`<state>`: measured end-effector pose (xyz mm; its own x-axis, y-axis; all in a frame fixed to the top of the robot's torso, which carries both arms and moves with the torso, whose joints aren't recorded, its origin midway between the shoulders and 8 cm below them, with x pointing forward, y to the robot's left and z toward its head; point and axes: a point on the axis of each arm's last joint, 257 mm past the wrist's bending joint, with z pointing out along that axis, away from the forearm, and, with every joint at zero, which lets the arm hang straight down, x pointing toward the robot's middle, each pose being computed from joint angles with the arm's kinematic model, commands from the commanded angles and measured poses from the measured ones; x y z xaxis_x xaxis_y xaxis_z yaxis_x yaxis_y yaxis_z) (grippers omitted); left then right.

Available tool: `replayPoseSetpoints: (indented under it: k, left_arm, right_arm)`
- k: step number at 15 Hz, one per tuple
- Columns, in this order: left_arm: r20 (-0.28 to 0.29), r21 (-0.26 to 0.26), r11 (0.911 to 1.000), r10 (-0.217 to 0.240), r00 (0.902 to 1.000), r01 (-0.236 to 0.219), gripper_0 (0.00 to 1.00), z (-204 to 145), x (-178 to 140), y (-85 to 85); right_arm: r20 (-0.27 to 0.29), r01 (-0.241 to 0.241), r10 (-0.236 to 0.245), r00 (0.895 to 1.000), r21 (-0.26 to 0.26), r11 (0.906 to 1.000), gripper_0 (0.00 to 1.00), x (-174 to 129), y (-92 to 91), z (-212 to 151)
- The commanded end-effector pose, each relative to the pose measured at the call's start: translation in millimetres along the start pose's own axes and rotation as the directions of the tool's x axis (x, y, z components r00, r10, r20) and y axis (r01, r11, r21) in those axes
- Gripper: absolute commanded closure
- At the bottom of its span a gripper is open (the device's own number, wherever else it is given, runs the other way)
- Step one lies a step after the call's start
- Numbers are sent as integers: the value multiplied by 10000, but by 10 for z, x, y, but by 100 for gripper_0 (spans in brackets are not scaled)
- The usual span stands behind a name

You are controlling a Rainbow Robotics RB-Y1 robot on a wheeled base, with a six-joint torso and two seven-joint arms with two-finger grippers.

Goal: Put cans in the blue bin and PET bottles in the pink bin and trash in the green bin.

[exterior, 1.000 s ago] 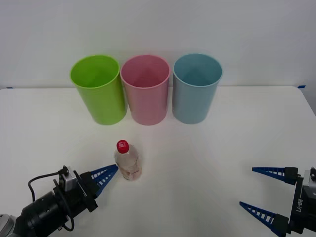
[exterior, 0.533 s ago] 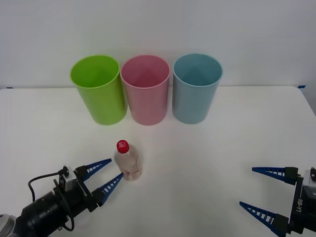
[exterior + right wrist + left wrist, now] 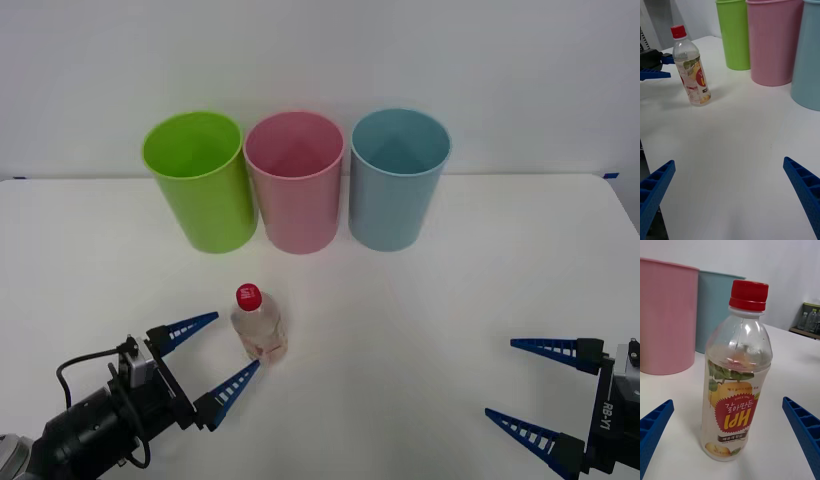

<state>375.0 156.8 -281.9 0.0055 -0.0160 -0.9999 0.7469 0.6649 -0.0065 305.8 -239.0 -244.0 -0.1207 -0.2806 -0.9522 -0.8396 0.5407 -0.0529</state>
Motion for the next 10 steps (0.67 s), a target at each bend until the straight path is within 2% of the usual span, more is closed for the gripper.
replayPoseSetpoints:
  k: [1,8,10]
  left_arm:
    - [11,23,10000,-18,10000,18,0,1,-1,-9]
    - [227,173,9998,-57,9997,53,0,71,-56,-59]
    - [289,201,9998,52,9996,-57,0,105,-86,-51]
  right_arm:
    - [0,-1,1,10000,0,10000,0,0,0,0]
    - [0,-1,1,10000,0,10000,0,0,0,0]
    - [0,-1,1,10000,0,10000,0,0,0,0]
